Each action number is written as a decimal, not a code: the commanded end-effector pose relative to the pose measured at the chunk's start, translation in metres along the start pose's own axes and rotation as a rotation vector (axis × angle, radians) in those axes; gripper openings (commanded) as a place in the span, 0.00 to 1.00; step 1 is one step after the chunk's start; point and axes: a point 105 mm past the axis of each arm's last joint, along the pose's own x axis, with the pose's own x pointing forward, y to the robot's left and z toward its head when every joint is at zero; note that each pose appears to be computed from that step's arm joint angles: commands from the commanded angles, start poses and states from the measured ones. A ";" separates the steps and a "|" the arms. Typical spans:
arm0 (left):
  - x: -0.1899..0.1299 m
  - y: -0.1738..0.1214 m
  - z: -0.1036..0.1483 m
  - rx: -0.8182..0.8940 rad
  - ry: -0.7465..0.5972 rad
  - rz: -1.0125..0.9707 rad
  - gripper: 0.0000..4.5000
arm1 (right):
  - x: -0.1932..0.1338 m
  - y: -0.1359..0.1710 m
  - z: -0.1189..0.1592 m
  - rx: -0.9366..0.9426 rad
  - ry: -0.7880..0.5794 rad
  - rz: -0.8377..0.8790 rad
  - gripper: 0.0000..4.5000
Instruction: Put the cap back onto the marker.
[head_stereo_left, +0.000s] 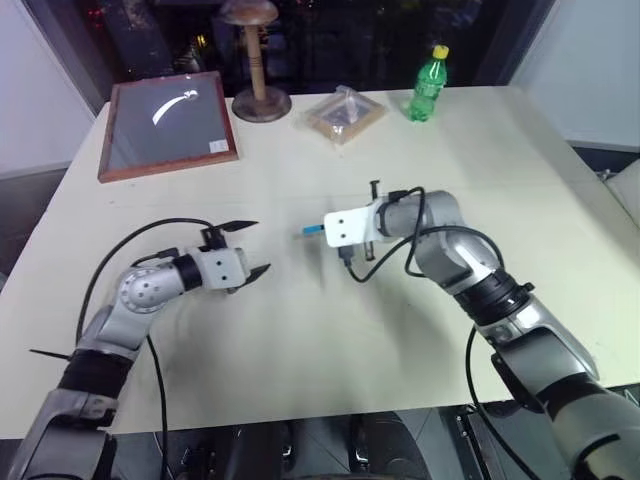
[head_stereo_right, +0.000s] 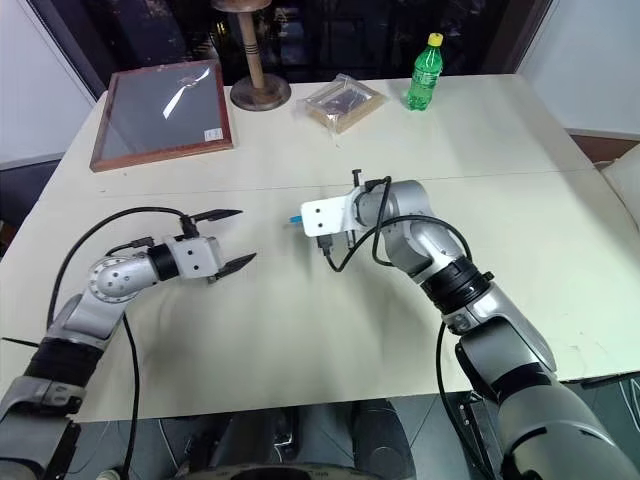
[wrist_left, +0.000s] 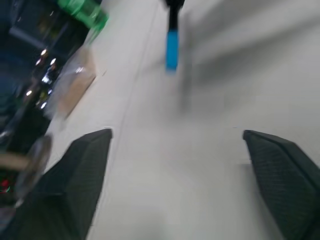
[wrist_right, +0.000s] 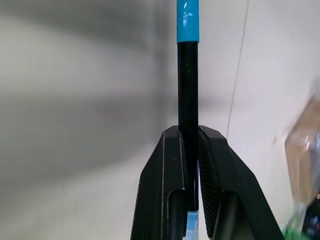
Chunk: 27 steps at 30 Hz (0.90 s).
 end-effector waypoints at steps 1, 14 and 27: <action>-0.009 0.019 0.008 -0.094 -0.010 0.128 0.99 | -0.017 -0.024 -0.014 0.081 -0.010 -0.068 0.00; 0.010 0.017 0.015 -0.488 -0.029 0.193 0.99 | -0.065 -0.002 -0.066 0.771 -0.033 0.030 0.00; 0.027 0.011 0.025 -0.552 -0.069 0.112 0.99 | -0.087 0.039 -0.123 1.159 0.231 -0.038 0.00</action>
